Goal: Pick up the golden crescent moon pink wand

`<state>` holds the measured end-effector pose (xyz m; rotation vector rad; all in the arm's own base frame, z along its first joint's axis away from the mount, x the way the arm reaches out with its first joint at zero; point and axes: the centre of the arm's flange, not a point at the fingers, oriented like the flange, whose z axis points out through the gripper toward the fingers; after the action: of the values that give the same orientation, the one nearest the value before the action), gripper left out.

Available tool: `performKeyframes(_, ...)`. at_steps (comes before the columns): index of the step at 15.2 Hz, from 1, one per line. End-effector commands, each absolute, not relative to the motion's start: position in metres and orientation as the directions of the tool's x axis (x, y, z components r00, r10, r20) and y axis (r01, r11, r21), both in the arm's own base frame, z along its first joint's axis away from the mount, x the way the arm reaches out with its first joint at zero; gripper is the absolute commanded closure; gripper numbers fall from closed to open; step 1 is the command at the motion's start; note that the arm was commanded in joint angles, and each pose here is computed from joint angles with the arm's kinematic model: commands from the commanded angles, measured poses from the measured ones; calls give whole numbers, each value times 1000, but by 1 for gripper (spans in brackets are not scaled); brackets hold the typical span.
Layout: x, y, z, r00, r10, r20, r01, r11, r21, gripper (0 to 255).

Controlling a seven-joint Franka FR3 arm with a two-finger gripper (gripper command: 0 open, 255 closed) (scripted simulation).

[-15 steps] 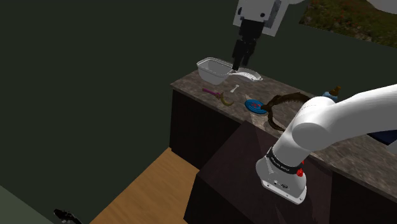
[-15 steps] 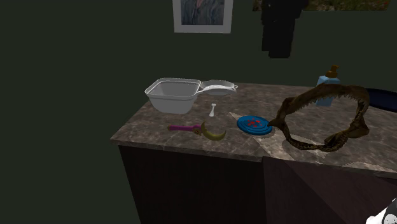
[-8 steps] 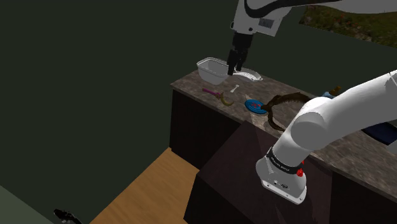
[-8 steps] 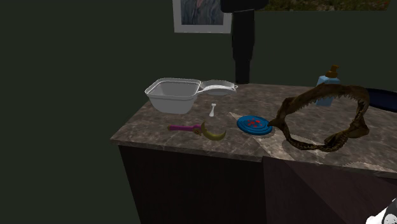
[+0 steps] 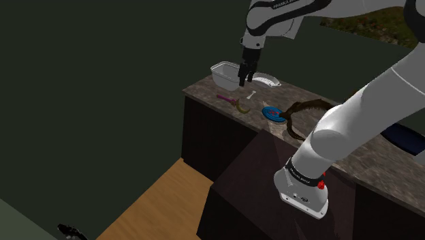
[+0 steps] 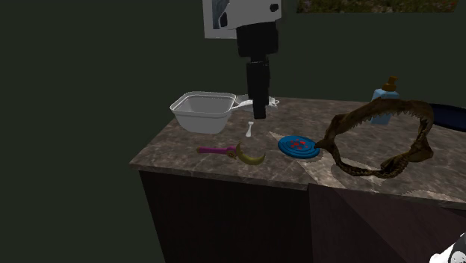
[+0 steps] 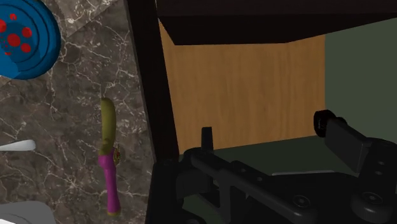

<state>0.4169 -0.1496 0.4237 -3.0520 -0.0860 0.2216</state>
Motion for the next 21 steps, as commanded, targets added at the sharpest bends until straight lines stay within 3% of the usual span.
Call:
performKeyframes(1, 432, -169, 406, 986, 65, -151, 53, -995, -84, 0)
performKeyframes(21, 547, -337, 227, 965, 94, -243, 73, -993, -91, 0)
